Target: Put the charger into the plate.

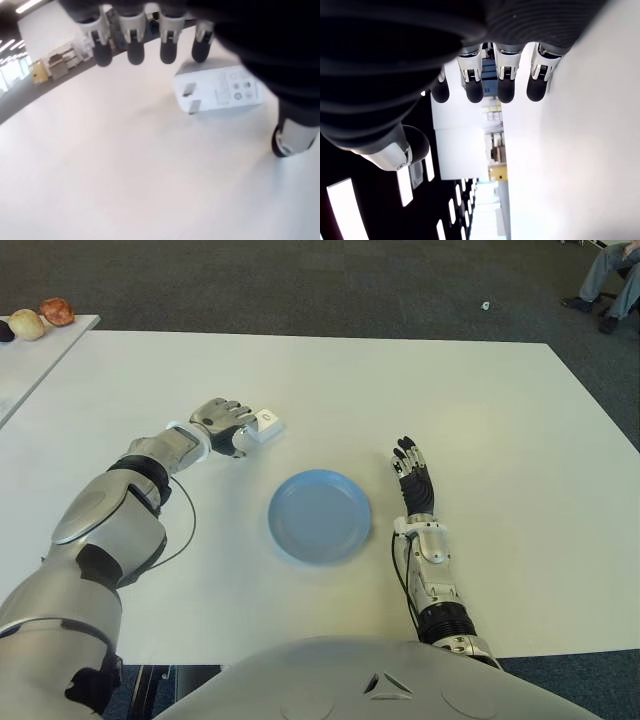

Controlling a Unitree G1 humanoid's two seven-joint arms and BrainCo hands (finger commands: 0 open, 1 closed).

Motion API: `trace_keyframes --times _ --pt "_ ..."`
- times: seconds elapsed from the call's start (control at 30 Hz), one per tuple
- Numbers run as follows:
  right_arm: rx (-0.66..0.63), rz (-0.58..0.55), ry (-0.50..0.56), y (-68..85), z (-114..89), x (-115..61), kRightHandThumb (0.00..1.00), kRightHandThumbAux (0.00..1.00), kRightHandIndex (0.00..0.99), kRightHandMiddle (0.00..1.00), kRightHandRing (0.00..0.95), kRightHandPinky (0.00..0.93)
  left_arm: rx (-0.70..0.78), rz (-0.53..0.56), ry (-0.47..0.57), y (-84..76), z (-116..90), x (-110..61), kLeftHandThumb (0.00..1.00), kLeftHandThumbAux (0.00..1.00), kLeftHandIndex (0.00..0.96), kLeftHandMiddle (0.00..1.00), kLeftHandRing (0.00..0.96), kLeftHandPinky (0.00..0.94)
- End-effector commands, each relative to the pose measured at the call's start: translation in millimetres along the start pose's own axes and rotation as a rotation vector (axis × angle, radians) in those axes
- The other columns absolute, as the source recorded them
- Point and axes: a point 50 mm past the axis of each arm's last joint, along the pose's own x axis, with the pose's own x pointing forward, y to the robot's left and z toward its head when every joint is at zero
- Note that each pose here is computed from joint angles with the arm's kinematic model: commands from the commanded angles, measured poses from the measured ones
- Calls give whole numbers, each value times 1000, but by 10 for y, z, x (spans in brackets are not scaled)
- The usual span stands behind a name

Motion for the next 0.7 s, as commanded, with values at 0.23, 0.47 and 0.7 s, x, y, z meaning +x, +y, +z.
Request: trace_keyframes --times 0.23,0.47,0.7 --pt "-3 -20 138 -57 -254 -183 0 505 0 134 107 30 308 -93 -78 -212 -269 -246 0 626 0 0 0 0" --pt "-17 -17 142 -67 -254 -181 0 504 0 142 113 26 364 -88 -110 -189 -337 -292 0 650 0 0 0 0" --pt "-25 -22 149 -84 -258 -173 0 502 0 150 125 38 422 -38 -153 -225 -377 -368 0 654 0 0 0 0"
